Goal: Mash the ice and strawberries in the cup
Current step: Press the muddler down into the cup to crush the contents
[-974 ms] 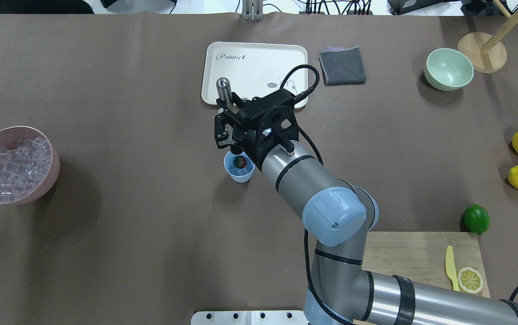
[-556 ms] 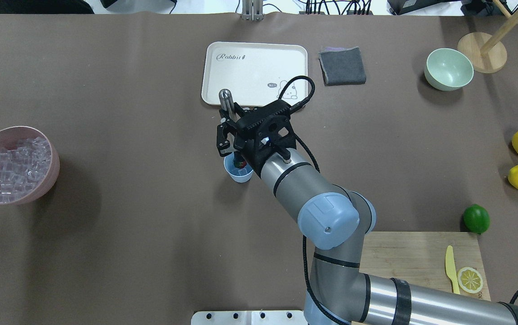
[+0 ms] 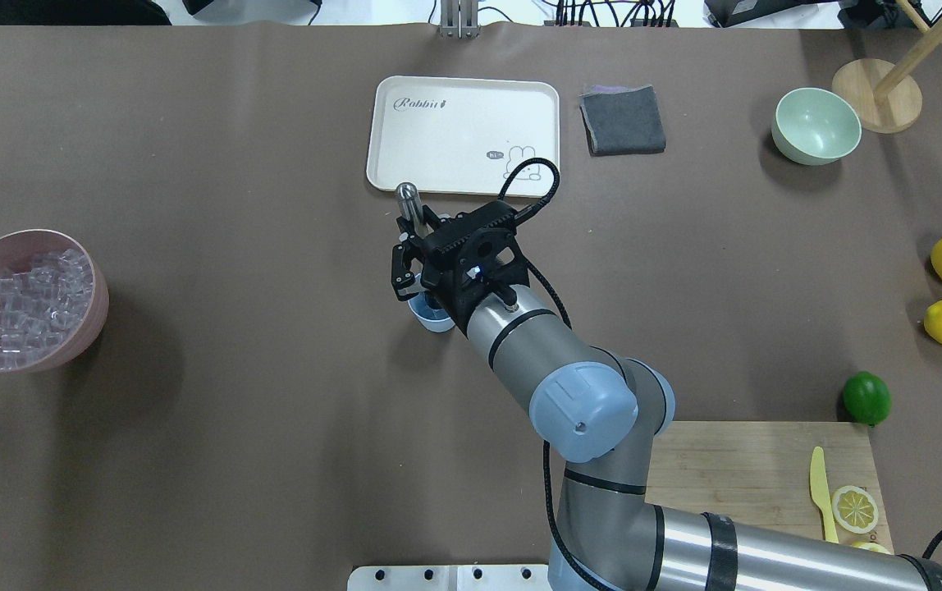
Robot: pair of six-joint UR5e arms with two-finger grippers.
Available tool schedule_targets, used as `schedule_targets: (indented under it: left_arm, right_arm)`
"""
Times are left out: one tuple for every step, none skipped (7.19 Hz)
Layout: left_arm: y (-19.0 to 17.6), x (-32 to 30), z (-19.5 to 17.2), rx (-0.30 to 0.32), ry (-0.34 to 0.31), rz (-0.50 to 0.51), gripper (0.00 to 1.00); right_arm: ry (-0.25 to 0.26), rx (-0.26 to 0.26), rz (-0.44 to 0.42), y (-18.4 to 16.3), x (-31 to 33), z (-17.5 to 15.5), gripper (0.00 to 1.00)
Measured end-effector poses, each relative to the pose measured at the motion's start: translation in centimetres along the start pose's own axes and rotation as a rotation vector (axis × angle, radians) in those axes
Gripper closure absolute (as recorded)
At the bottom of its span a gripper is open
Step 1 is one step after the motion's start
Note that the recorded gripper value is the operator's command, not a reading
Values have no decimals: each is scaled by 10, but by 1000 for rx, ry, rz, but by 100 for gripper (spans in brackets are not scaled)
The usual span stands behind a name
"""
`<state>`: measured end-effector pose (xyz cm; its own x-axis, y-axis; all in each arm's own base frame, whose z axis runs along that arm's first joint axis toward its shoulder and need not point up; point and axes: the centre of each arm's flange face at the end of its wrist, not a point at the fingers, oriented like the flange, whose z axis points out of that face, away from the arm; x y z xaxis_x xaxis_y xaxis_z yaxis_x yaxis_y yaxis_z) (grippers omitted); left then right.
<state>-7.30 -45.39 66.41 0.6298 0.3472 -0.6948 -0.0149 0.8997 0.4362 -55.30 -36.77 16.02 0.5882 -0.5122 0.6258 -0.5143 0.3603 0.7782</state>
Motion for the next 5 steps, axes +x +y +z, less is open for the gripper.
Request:
schedule_targets:
  left_arm:
    - [0, 0, 0, 0, 0, 0, 3]
    - [0, 0, 0, 1, 0, 2, 3]
    - [0, 0, 0, 1, 0, 2, 3]
    - [-1, 0, 0, 1, 0, 3, 3]
    - [-1, 1, -1, 2, 0, 4, 3]
  right_arm:
    - [2, -3, 0, 3, -2, 0, 100]
    - [4, -3, 0, 5, -4, 0, 100]
    - [2, -2, 1, 6, -5, -1, 100]
    - [-2, 2, 3, 2, -4, -3, 100]
    - [-15, 9, 8, -10, 1, -5, 100]
